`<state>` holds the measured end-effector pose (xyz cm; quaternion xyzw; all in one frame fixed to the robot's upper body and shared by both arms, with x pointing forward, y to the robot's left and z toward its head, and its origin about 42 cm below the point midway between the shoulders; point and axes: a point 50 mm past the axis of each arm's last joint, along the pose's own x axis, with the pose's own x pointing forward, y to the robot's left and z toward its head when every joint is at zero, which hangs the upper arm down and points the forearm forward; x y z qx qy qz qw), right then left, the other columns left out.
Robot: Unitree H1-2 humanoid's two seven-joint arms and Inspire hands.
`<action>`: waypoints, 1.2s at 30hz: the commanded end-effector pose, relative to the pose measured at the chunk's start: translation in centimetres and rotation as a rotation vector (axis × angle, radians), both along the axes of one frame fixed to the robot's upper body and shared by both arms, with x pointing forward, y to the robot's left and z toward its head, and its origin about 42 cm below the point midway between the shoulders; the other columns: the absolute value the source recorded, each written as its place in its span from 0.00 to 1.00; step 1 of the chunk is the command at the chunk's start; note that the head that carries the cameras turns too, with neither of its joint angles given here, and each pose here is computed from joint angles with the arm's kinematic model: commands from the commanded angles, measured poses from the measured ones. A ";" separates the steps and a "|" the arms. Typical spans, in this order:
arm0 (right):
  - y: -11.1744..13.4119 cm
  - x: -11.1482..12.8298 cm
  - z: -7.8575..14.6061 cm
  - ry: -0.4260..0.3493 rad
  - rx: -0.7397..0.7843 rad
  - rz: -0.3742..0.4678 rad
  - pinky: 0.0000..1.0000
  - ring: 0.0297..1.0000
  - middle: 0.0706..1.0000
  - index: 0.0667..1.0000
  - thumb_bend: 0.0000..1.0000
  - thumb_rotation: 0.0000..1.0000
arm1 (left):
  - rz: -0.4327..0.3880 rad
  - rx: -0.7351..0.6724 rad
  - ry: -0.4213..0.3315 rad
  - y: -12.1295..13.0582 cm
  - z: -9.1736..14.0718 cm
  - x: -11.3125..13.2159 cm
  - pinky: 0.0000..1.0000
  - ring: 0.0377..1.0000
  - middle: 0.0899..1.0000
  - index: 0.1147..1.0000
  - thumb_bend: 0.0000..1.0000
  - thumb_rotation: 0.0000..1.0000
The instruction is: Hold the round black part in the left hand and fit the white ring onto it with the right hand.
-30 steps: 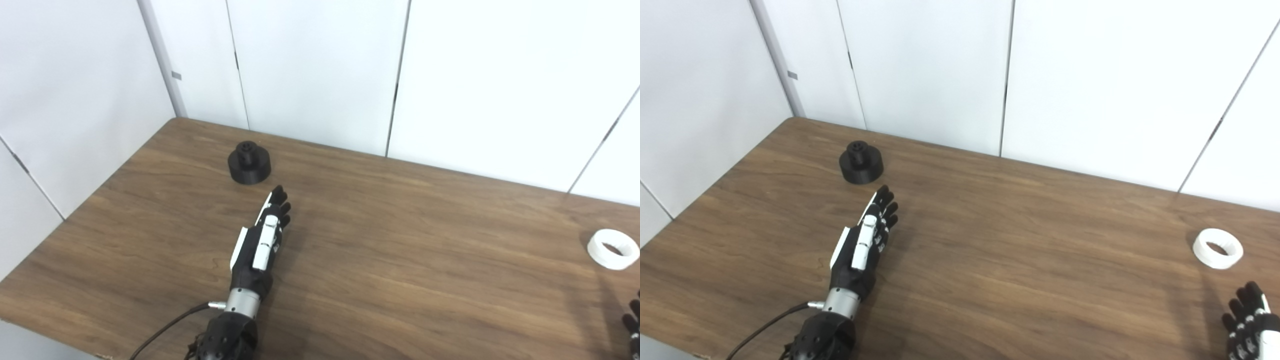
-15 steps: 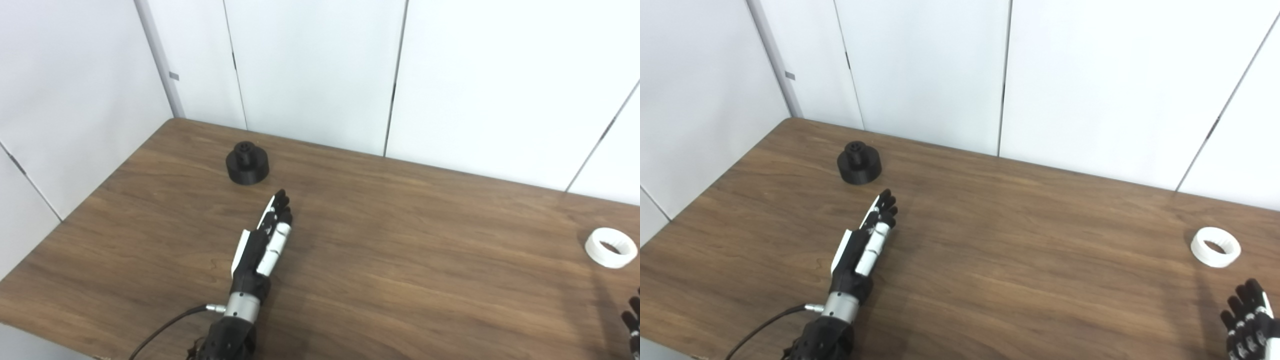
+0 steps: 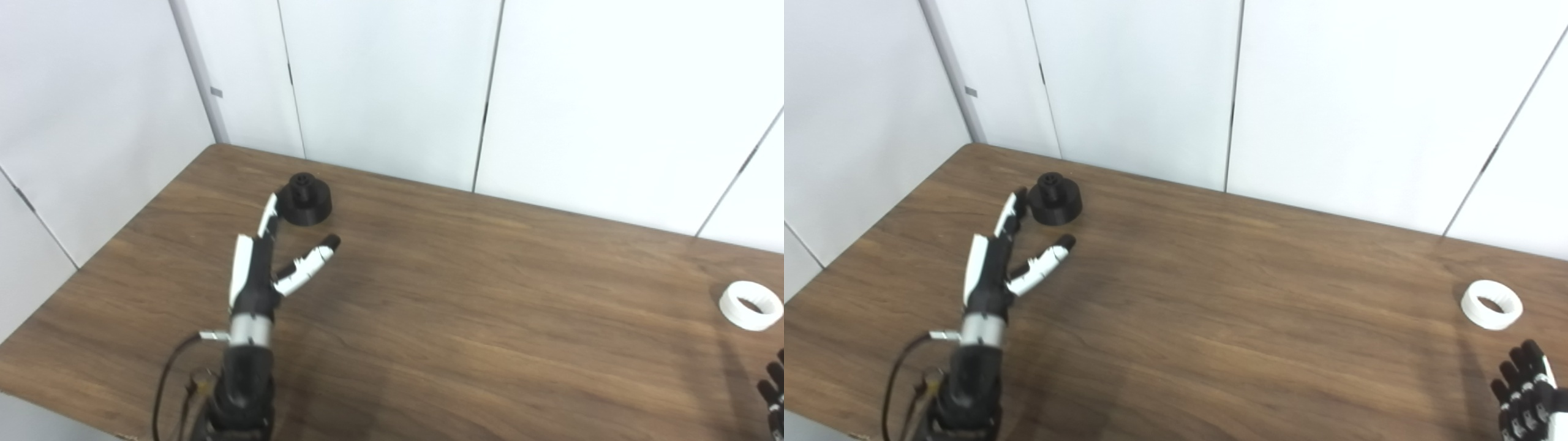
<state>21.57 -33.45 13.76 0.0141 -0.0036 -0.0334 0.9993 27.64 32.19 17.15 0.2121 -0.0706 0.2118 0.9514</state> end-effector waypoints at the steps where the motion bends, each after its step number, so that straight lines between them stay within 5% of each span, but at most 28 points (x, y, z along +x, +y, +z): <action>1: 0.1 0.6 1.7 -0.070 -0.020 0.010 1.00 1.00 1.00 1.00 0.68 1.00 | 0.013 0.089 -0.047 1.2 2.6 0.8 0.95 0.99 0.99 0.97 0.96 0.47; 5: 0.5 0.5 1.9 -0.068 -0.024 0.006 1.00 1.00 1.00 1.00 0.68 1.00 | 0.048 0.244 0.002 3.3 3.9 1.5 0.78 0.90 0.94 0.95 1.00 0.42; 8: 0.8 0.5 2.1 -0.069 -0.029 0.007 1.00 1.00 1.00 1.00 0.65 1.00 | 0.058 0.332 0.048 4.9 4.5 2.5 0.95 0.98 0.97 0.96 1.00 0.37; 11: 1.0 0.4 2.2 -0.073 -0.029 0.007 1.00 1.00 1.00 1.00 0.63 1.00 | 0.078 0.421 0.113 6.3 5.0 3.8 1.00 1.00 0.99 0.93 1.00 0.36; 23: 1.7 0.1 2.7 -0.072 -0.027 0.006 1.00 1.00 1.00 1.00 0.58 1.00 | 0.106 0.644 0.338 10.2 5.1 8.9 1.00 1.00 1.00 0.89 1.00 0.38; 36: 2.1 0.0 2.9 -0.066 0.001 -0.009 1.00 1.00 1.00 1.00 0.49 1.00 | 0.030 0.640 0.464 11.9 3.7 12.8 1.00 1.00 1.00 0.90 1.00 0.36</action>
